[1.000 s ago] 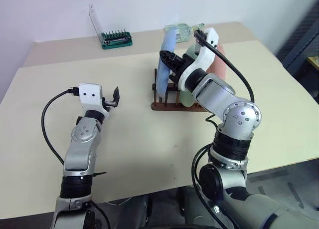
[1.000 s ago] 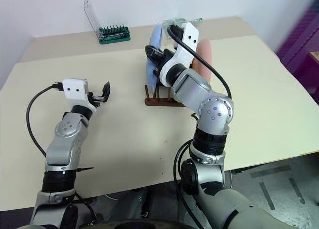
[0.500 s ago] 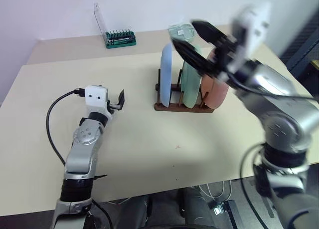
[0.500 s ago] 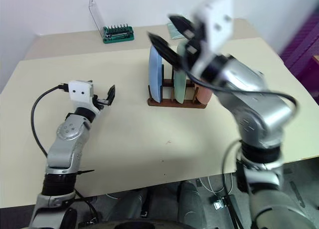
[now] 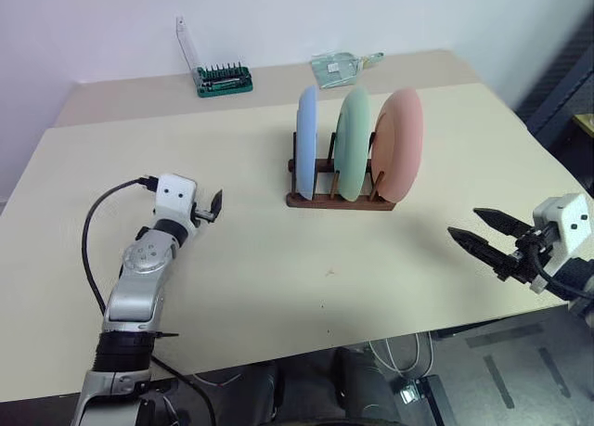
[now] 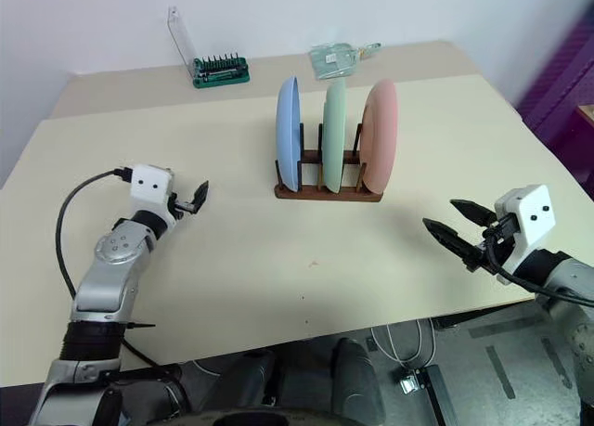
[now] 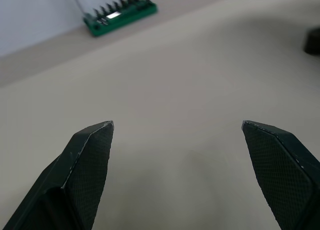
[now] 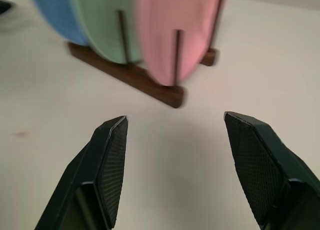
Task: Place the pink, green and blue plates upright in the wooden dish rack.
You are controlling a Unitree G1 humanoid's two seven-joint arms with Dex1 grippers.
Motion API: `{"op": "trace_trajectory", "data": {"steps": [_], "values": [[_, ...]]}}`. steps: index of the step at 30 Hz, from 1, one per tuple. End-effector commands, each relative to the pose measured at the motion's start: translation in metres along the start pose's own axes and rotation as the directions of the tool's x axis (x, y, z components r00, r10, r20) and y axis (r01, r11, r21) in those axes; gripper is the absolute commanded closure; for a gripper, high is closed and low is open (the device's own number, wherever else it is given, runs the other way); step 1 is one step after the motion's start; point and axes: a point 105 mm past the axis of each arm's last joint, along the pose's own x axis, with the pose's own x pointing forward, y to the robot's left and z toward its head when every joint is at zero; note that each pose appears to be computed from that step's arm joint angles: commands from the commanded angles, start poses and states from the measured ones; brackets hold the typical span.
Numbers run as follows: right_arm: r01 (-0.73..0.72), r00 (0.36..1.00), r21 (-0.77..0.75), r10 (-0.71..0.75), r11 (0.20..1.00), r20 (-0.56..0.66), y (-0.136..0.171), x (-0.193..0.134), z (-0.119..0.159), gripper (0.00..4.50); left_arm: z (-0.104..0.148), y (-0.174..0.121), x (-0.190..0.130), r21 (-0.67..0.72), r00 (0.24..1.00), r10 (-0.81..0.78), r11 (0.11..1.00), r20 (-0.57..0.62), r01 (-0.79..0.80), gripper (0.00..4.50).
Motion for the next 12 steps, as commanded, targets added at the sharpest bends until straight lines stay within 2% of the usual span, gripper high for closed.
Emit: {"op": "trace_trajectory", "data": {"steps": [1,12], "values": [[0.008,0.999,-0.053,-0.005,0.999,0.039,-0.005,0.004,0.002,1.4,0.008,-0.004,-0.007,0.023,0.999,-0.03,0.999,0.03,0.029,0.26],[-0.005,0.999,-0.088,0.009,0.996,0.04,-0.014,0.02,0.0,1.4,-0.007,-0.01,-0.023,-0.008,1.0,-0.014,1.0,-0.015,0.014,0.26]]}}
